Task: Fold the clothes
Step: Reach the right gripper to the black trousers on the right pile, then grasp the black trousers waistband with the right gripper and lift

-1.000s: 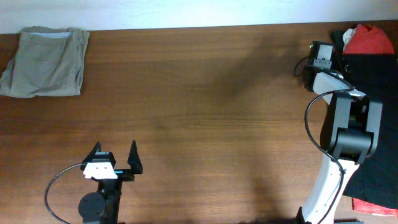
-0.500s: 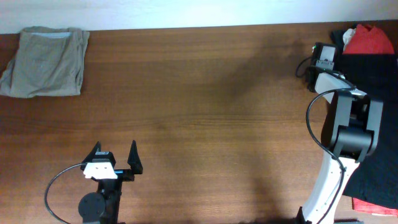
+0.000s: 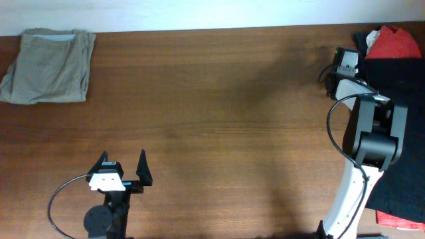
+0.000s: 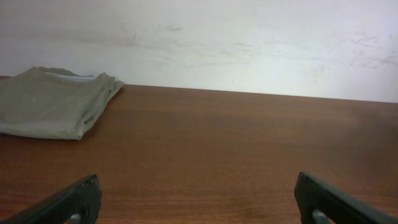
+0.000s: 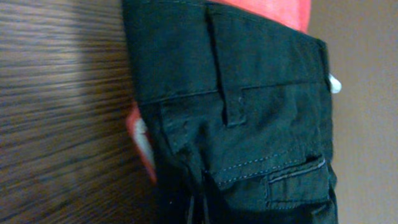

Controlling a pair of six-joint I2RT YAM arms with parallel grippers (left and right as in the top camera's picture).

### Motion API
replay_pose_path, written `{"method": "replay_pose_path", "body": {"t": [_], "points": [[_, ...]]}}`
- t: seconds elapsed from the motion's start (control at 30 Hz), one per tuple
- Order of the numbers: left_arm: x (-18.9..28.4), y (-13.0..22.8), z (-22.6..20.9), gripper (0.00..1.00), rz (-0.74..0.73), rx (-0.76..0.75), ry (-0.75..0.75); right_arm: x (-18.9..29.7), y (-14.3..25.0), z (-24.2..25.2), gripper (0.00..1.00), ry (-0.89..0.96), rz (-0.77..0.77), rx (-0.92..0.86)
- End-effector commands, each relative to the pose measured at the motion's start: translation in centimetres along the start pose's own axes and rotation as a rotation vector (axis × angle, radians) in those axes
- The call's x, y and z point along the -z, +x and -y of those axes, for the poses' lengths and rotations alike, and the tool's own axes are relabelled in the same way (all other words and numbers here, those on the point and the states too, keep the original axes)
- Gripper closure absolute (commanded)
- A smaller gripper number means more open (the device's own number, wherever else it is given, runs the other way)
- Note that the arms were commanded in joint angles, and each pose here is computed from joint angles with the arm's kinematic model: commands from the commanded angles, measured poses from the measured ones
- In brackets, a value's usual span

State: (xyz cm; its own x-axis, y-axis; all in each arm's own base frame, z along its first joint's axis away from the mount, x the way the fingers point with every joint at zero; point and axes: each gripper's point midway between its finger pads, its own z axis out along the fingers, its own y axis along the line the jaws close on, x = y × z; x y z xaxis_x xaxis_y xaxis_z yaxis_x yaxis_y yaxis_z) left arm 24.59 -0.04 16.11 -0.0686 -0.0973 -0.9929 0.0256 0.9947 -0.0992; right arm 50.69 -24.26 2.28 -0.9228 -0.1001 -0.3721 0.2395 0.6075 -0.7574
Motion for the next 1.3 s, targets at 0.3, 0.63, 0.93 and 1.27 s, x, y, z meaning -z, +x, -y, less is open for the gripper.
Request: {"method": "replay_pose_path", "body": {"t": [0.3, 0.63, 0.93, 1.27], "points": [[0.0, 0.2, 0.3, 0.01, -0.002, -0.02, 0.017, 4.9, -2.5, 9.0, 0.96, 0.164, 0.051, -0.294], [0.0, 0.2, 0.3, 0.01, -0.002, -0.02, 0.017, 14.0, -8.1, 8.0, 0.96, 0.087, 0.239, -0.375], [0.0, 0.2, 0.3, 0.01, -0.002, -0.02, 0.017, 14.9, -8.5, 6.5, 0.96, 0.064, 0.247, -0.344], [0.0, 0.2, 0.3, 0.01, -0.002, -0.02, 0.017, 5.7, -1.8, 12.1, 0.96, 0.17, 0.041, -0.39]]}}
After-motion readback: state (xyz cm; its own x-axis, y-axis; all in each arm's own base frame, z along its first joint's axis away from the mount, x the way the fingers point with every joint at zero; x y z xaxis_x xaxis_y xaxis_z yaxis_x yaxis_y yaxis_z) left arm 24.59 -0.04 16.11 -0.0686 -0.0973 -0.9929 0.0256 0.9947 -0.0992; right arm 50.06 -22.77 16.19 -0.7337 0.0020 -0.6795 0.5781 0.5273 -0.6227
